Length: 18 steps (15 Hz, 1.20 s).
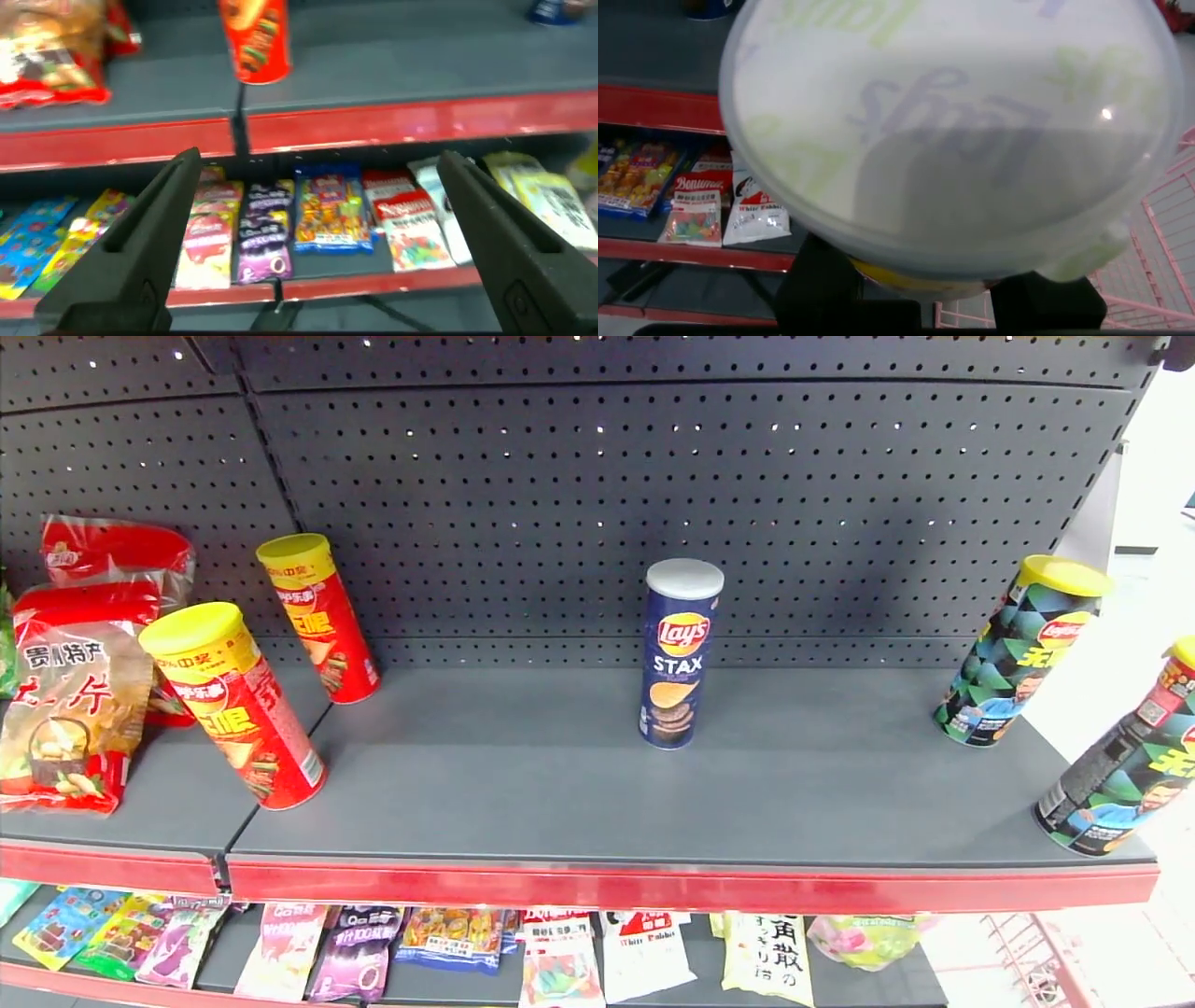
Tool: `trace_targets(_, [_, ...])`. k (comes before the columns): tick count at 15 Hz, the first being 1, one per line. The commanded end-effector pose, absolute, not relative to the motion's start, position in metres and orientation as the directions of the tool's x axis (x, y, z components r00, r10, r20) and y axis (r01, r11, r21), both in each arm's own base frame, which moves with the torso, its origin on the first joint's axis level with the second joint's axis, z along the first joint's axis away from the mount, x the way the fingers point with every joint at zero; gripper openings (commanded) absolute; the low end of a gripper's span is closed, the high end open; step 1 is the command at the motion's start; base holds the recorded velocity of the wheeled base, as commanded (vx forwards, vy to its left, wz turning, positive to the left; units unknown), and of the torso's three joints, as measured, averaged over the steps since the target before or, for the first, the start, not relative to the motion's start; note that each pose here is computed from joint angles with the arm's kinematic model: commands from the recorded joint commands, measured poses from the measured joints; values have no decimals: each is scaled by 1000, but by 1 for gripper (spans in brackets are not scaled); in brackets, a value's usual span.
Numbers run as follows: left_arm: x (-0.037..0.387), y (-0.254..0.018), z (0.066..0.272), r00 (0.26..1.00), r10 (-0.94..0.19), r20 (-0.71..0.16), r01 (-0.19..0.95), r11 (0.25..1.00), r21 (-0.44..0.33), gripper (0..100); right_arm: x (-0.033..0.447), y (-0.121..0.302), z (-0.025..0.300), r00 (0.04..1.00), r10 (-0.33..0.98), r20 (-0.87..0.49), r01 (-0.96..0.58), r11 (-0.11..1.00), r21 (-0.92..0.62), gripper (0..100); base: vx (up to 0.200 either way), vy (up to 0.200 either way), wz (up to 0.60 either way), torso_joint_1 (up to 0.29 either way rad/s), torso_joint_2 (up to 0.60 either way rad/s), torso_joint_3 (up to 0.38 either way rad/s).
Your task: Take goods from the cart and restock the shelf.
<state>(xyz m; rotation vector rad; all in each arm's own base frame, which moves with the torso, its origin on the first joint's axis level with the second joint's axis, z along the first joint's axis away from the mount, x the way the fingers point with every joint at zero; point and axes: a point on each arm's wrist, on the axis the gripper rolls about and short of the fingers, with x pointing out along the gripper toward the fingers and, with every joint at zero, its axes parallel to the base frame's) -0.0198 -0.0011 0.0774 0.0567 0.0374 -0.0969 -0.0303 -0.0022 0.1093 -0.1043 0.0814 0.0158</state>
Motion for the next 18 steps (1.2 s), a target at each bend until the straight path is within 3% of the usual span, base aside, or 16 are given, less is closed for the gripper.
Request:
trace_targets(1, [-17,-1,79,989,-128,-70,132,990,57,100,-29,-2,105,995,15,-95,-25,994,-102,0,0,0,0,0,0,0])
trace_targets(3, [-17,-1,79,984,-157,-79,163,984,75,100,-27,-2,96,992,15,-127,-29,994,-106,0,0,0,0,0,0,0])
trace_targets(4, [-17,-2,116,974,-225,-5,225,974,9,100,-25,-2,90,989,13,-150,-30,994,-108,0,0,0,0,0,0,0])
trace_targets(5, [6,-4,181,968,-247,-29,243,964,-107,100,-25,-2,89,988,16,-154,-33,994,-106,0,0,0,0,0,0,0])
trace_targets(6, [14,-5,194,968,-249,-32,243,962,-126,100,-25,-2,89,988,16,-154,-33,994,-106,0,0,0,0,0,0,0])
trace_targets(7, [39,-9,240,947,-322,-9,318,938,-135,100,-25,-2,90,987,29,-157,-45,994,-104,0,0,0,0,0,0,0])
trace_targets(8, [57,-20,236,851,-520,-69,515,853,-84,100,-25,-1,89,987,33,-154,-50,993,-103,0,0,0,0,0,0,0])
trace_targets(9, [68,-27,224,791,-595,-140,597,801,-36,100,-25,-1,89,988,32,-154,-48,994,-102,0,0,0,0,0,0,0])
trace_targets(11, [102,-42,218,739,-643,-200,659,752,19,100,-25,-1,89,988,32,-153,-47,994,-97,0,0,0,0,0,0,0])
trace_targets(13, [169,-78,217,671,-709,-215,728,685,13,100,-25,-1,88,987,44,-156,-57,995,-82,0,0,0,0,0,0,0])
trace_targets(16, [218,-111,196,628,-741,-238,763,646,4,100,-25,-1,88,987,44,-156,-54,997,-61,0,0,0,0,0,0,0])
trace_targets(18, [246,-141,198,590,-775,-226,797,604,9,100,-25,-1,88,987,41,-157,-50,997,-57,0,0,0,0,0,0,0])
